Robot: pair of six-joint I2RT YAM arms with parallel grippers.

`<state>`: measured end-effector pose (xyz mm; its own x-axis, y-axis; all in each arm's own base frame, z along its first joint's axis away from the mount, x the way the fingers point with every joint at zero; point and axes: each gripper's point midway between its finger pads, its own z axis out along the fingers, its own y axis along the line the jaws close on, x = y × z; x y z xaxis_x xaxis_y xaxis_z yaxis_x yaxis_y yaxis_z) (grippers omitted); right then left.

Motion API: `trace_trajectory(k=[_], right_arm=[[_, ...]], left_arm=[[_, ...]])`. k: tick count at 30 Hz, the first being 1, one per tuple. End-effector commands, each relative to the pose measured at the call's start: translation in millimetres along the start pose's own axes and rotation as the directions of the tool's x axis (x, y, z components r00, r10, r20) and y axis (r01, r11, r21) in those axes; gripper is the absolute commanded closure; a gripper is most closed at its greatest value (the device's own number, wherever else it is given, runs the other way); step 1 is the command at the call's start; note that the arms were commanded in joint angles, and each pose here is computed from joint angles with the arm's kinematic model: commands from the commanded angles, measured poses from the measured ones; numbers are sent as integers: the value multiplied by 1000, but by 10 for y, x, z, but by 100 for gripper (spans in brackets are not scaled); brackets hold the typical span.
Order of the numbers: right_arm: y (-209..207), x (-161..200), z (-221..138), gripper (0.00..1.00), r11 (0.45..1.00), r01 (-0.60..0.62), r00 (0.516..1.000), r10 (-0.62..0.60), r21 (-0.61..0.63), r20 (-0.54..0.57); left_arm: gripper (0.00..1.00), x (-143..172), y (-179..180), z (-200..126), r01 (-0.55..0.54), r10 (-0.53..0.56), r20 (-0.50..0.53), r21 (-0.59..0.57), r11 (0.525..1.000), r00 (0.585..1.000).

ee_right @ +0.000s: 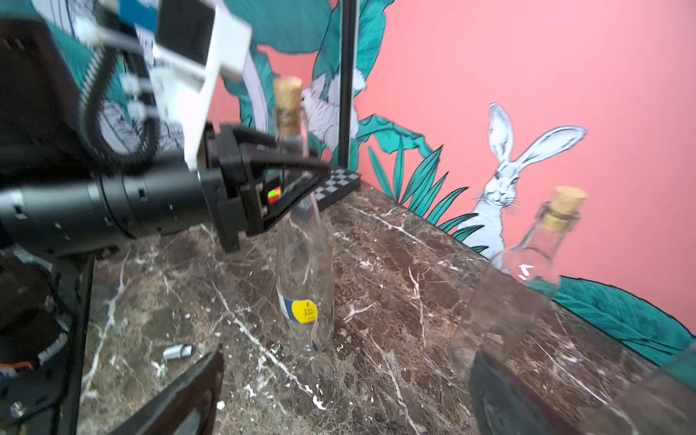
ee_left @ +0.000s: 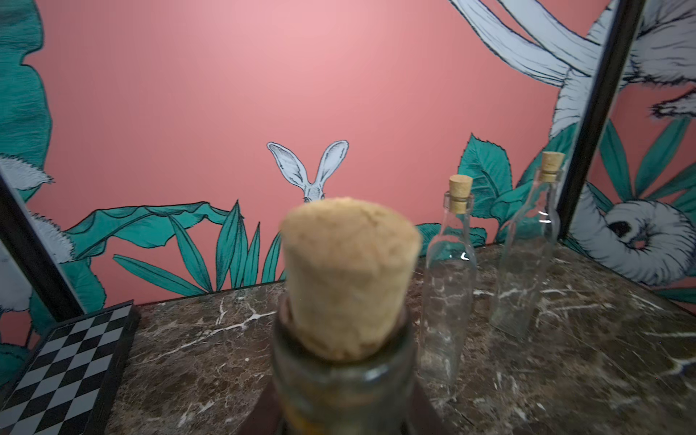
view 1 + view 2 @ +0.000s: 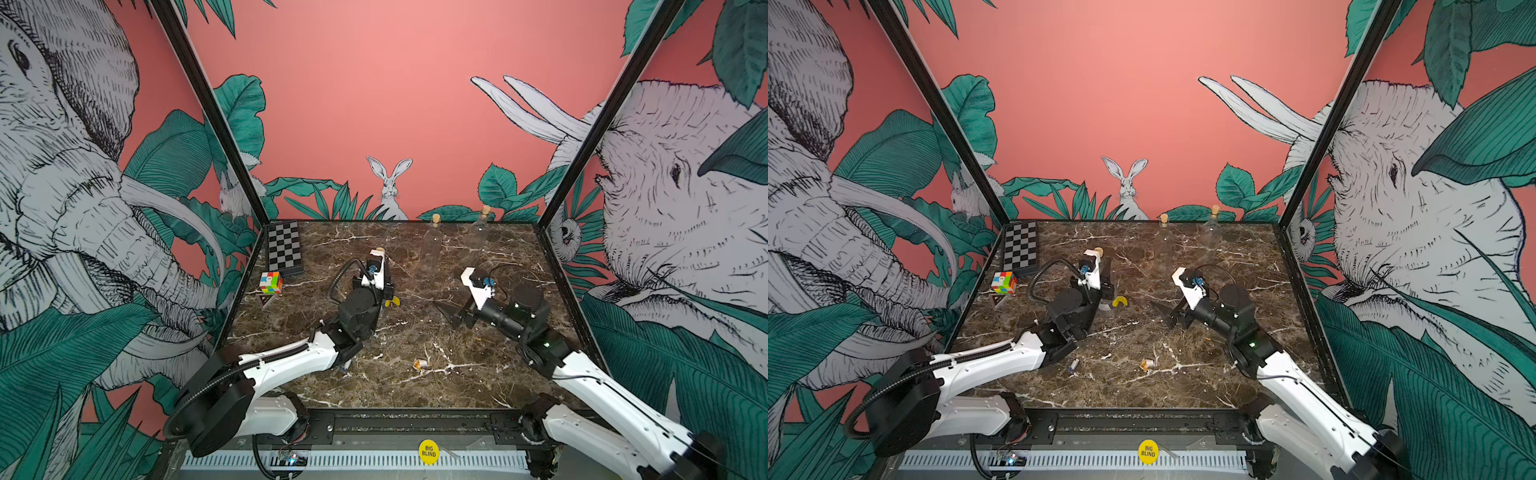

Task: Remove the label from the bottle
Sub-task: Place the bottle at the center of the board.

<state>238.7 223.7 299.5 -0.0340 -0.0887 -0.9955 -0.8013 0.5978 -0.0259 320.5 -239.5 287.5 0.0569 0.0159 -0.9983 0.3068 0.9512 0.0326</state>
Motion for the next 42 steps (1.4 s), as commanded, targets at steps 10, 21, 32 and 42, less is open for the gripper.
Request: trace_trajectory(k=[10, 21, 32, 42], right_arm=[[116, -120, -242, 1, 984, -177, 982, 178, -32, 65], [73, 87, -196, 1, 986, -166, 986, 166, -4, 27], [28, 139, -269, 1, 987, -154, 988, 154, 42, 15], [18, 100, -217, 1, 987, -157, 988, 156, 35, 9]], left_arm=[[100, 174, -110, -85, -7, 21, -86, 169, 986, 996], [100, 181, -228, 171, 21, 4, -115, 214, 977, 993], [68, 306, -277, 162, 37, 1, -146, 262, 964, 989], [42, 301, -385, 57, 11, 46, -145, 371, 928, 988]])
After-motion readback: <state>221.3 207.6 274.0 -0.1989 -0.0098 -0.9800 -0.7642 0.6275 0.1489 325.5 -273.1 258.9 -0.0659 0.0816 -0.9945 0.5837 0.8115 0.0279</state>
